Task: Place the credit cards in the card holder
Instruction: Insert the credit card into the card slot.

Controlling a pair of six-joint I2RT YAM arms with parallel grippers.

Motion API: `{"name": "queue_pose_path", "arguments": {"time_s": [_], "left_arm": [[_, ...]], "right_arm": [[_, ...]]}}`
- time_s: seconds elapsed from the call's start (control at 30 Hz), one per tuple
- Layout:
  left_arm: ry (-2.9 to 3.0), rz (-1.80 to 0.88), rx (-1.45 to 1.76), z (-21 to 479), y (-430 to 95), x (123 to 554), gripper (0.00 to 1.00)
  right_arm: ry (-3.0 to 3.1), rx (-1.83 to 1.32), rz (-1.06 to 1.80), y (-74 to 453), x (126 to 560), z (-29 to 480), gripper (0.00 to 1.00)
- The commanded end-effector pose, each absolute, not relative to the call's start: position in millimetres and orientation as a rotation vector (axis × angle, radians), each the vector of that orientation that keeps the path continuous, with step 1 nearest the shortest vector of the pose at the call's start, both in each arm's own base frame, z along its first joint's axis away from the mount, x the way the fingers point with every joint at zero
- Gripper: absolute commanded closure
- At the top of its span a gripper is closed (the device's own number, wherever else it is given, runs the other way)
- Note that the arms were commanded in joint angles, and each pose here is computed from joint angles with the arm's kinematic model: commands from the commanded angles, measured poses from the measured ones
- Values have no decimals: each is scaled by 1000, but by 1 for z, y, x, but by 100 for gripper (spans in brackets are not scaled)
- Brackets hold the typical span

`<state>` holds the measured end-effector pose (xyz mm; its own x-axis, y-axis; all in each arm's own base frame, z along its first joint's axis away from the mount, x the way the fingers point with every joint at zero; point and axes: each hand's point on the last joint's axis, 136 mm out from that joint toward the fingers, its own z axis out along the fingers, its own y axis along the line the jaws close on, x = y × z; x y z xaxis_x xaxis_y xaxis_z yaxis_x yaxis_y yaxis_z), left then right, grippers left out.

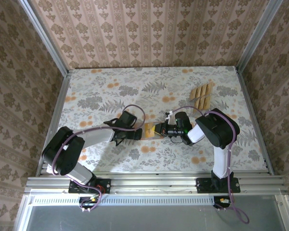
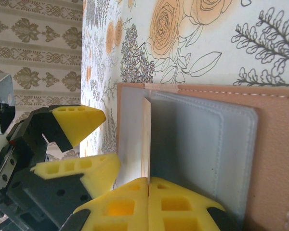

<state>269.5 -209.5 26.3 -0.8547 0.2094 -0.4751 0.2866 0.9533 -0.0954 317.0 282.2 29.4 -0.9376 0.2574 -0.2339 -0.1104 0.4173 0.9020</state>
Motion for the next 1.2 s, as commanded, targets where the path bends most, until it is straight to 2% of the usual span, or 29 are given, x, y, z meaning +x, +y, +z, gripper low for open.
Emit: {"name": "queue_pose_path", "arguments": {"time_s": [0.0,0.63,1.17], "left_arm": [[2608,-253,404,33,-223,271,0],[2674,-123,388,3,-201,258,0],[2674,-132,373,2,-200,258,0]], "right_arm": [[2462,202,1421,273,309,-1,100],[2430,241,1411,261,317,4,100],[2436,226,1437,269,316,2,100]]}}
